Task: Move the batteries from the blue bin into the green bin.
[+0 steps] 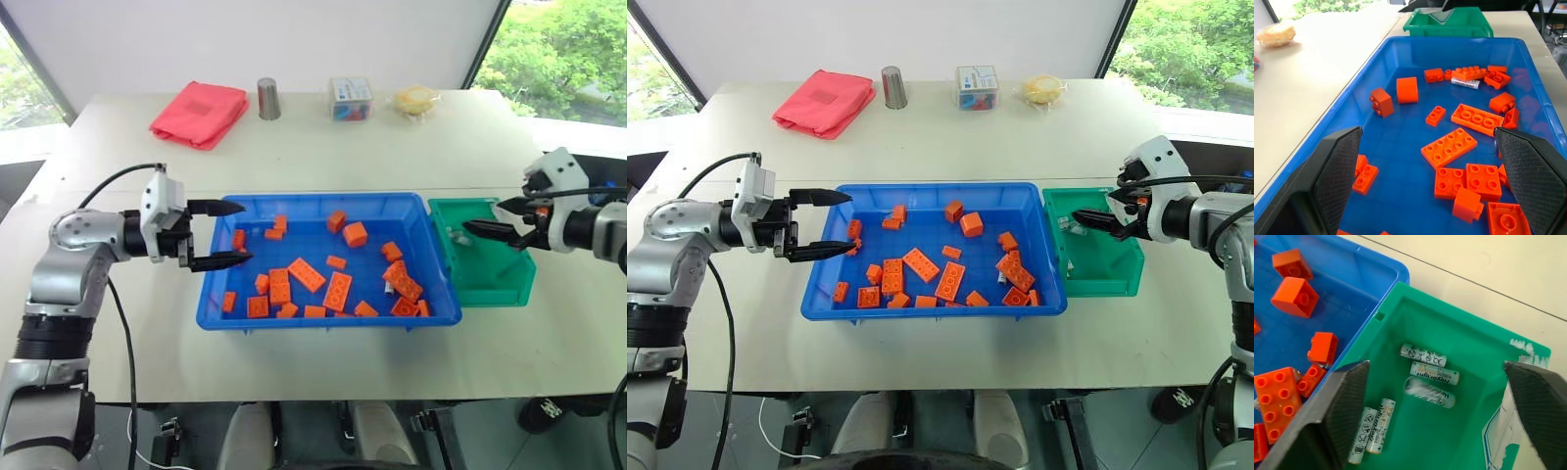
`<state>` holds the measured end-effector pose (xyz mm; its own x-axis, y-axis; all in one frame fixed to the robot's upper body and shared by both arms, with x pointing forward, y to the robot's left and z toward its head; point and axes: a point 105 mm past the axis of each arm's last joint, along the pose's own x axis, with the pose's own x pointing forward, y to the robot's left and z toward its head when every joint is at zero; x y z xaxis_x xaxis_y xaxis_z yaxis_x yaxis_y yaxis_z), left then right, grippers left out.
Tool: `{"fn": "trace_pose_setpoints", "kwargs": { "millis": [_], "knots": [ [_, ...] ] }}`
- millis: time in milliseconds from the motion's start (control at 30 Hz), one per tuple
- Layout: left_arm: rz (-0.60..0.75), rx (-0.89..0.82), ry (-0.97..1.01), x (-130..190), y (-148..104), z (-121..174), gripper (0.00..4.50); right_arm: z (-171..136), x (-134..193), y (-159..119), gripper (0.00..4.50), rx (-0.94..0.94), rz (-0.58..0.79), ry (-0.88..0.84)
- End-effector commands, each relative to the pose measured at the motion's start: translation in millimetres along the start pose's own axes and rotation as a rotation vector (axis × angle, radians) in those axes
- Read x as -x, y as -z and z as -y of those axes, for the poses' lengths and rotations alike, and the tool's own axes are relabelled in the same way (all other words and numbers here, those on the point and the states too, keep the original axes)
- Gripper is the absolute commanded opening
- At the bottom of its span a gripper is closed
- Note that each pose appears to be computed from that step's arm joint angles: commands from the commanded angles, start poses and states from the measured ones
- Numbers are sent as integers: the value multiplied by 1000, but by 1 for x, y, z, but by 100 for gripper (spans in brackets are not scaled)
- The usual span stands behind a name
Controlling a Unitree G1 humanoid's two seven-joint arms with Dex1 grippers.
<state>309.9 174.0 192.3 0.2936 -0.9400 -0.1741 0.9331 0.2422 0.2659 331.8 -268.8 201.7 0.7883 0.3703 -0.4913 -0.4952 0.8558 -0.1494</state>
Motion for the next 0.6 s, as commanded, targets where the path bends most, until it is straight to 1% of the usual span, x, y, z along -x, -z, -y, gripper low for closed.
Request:
{"fn": "trace_pose_setpoints", "kwargs": {
  "millis": [33, 100, 133, 233, 300, 433, 533, 600],
  "knots": [
    [11, -47, 1, 1, -10, -3, 450, -5, 9, -38, 448, 127, 86, -41],
    [12, -49, 1, 1, -11, -2, 450, -24, 7, -49, 448, 184, 94, -151],
    [12, -49, 1, 1, -11, -1, 450, -36, 5, -50, 448, 222, 79, -218],
    [13, -50, 0, 0, -11, 1, 450, -69, -1, -39, 448, 317, 1, -385],
    [15, -50, -5, 0, -11, 1, 450, -81, -4, -28, 448, 333, -52, -449],
    [18, -46, -15, 0, -11, 4, 450, -91, -20, -2, 448, 265, -112, -413],
    [23, -30, -25, 1, -10, 7, 450, -101, -20, 16, 448, 223, -138, -404],
    [23, -23, -23, 1, -8, 10, 450, -103, -22, 23, 448, 175, -141, -375]
  ]
}}
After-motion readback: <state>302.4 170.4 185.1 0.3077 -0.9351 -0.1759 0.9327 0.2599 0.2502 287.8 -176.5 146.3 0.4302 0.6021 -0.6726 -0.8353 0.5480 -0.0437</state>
